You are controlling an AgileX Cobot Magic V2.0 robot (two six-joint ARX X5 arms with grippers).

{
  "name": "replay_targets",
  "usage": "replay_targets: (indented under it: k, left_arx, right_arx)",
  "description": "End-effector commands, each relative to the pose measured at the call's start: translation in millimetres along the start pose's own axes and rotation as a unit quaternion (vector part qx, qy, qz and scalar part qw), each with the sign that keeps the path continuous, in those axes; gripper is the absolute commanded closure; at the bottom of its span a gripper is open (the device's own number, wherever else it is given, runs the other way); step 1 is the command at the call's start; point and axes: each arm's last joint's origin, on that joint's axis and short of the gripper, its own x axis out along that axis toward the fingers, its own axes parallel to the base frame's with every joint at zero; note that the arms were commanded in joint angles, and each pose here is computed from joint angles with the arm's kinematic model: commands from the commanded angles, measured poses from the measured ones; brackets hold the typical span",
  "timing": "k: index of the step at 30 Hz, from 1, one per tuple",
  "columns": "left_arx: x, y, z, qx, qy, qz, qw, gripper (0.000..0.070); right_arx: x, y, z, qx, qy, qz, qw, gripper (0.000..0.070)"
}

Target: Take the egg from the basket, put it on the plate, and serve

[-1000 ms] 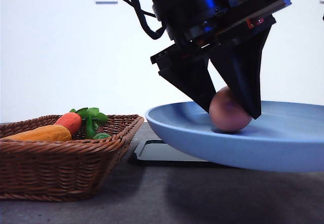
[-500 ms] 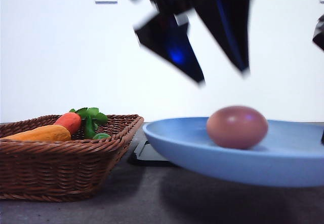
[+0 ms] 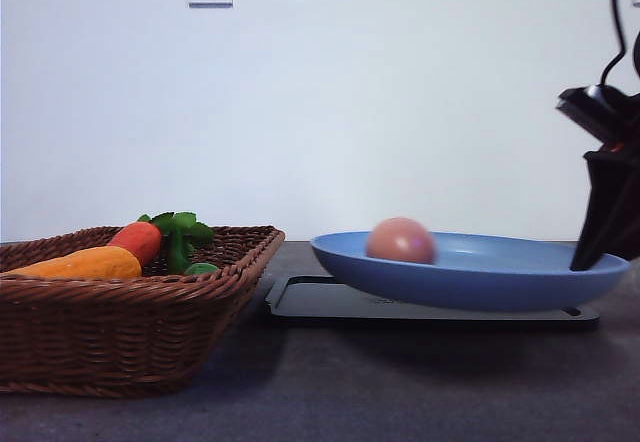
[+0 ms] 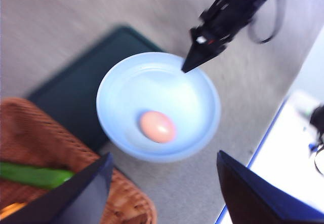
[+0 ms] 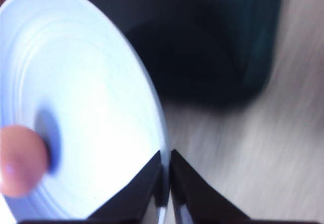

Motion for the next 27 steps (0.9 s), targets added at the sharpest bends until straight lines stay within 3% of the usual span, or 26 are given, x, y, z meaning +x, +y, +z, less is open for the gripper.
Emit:
replay_targets:
  k: [1, 8, 15, 17, 23, 27]
  left_arx:
    - [-16.4, -1.6, 1.3, 0.002, -0.026, -0.002, 1.000, 0.0278]
    - [-73.1, -4.0, -12.3, -0.013, -0.107, -0.007, 0.994, 0.0278]
    - [-98.2, -5.1, -23.6, -0.022, -0.136, -0.011, 0.990, 0.0278]
    - [-99.6, -5.1, -25.5, -0.024, -0.132, -0.010, 0.991, 0.0278]
    - [-98.3, -4.8, -27.9, -0.025, -0.117, -0.009, 0.993, 0.0278]
    - [-94.9, -4.7, -26.3, -0.025, -0.113, -0.009, 0.993, 0.0278]
  right_arx:
    - [5.1, -1.2, 15.8, -0.008, -0.004, 0.004, 1.000, 0.0700]
    - [29.2, -12.8, 59.0, -0.006, -0.011, 0.002, 1.000, 0.0700]
    - [45.7, -23.1, 77.0, 0.003, -0.011, -0.010, 1.000, 0.0700]
    - [46.1, -24.2, 77.4, 0.004, -0.012, -0.014, 1.000, 0.0672]
    - [45.6, -24.2, 77.3, 0.006, -0.011, -0.011, 1.000, 0.0476]
    - [38.9, -22.8, 76.9, 0.008, -0.014, -0.010, 1.000, 0.0476]
